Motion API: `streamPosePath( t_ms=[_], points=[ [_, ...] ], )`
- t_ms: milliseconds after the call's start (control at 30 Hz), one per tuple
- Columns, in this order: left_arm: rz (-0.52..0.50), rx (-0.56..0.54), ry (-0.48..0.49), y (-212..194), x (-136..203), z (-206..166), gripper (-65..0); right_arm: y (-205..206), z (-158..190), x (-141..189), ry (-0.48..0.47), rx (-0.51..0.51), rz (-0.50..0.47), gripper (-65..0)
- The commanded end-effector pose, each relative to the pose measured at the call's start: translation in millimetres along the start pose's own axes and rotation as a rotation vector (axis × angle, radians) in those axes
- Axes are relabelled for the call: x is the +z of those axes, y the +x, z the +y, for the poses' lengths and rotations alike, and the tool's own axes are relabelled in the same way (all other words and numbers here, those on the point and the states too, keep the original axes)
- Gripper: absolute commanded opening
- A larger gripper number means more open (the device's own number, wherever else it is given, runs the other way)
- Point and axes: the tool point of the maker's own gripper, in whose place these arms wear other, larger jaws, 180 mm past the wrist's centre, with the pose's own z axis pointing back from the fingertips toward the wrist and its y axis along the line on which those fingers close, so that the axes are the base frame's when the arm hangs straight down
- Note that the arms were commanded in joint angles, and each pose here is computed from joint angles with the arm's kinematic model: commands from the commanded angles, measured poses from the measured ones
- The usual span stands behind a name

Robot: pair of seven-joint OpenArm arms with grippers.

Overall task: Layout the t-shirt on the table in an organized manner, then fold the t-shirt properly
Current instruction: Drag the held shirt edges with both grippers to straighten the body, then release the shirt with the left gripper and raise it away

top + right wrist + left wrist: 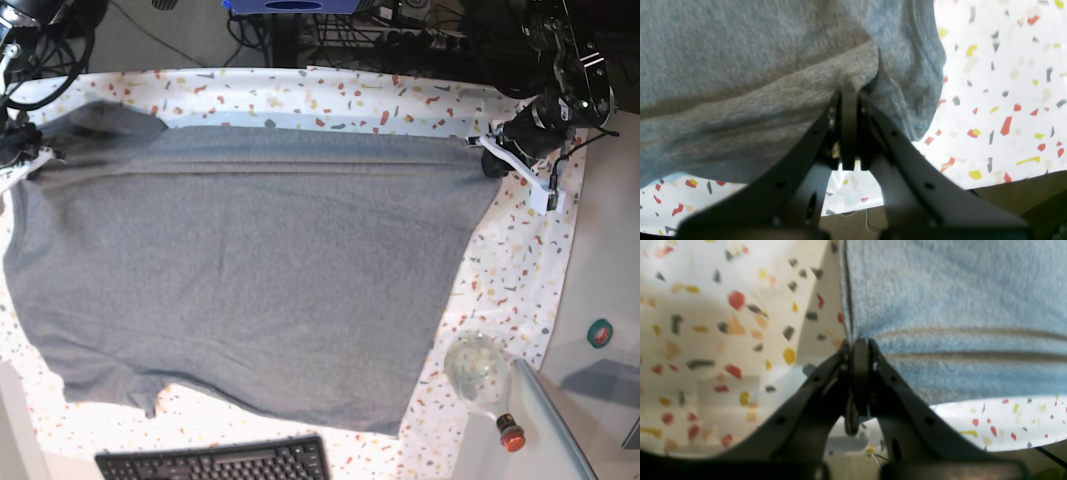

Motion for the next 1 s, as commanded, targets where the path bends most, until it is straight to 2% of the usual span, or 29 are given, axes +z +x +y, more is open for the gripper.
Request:
streamPosePath(
  t_ms=[0, 267, 533, 700, 967],
  points=[
    [-0.057, -0.014, 0.006, 21.4, 3.6, 1.2, -65.0, 19.4, -9.4, 5.6, -0.024, 0.012, -0.055, -65.0],
    [-0.143, -0.004, -0.023, 67.8, -6.7, -9.0, -65.0, 42.8, -5.9, 5.2, -0.018, 0.008, -0.098, -65.0],
    [-0.110, -0.042, -0.124, 84.3, -39.9, -49.4, -65.0, 62.5, -5.6, -13.8, 0.014, -0.036, -0.094, -65.0],
    [-0.119, 0.054, -0.076, 100.1, -48.5, -42.6, -65.0, 66.3, -14.9, -20.7, 0.011, -0.045, -0.081, -65.0],
    [-0.115, 0.082, -0.086, 114.5, -60.8, -42.9, -65.0, 81.9, -18.0, -31.8, 0.027, -0.074, -0.106, -65.0]
  ],
)
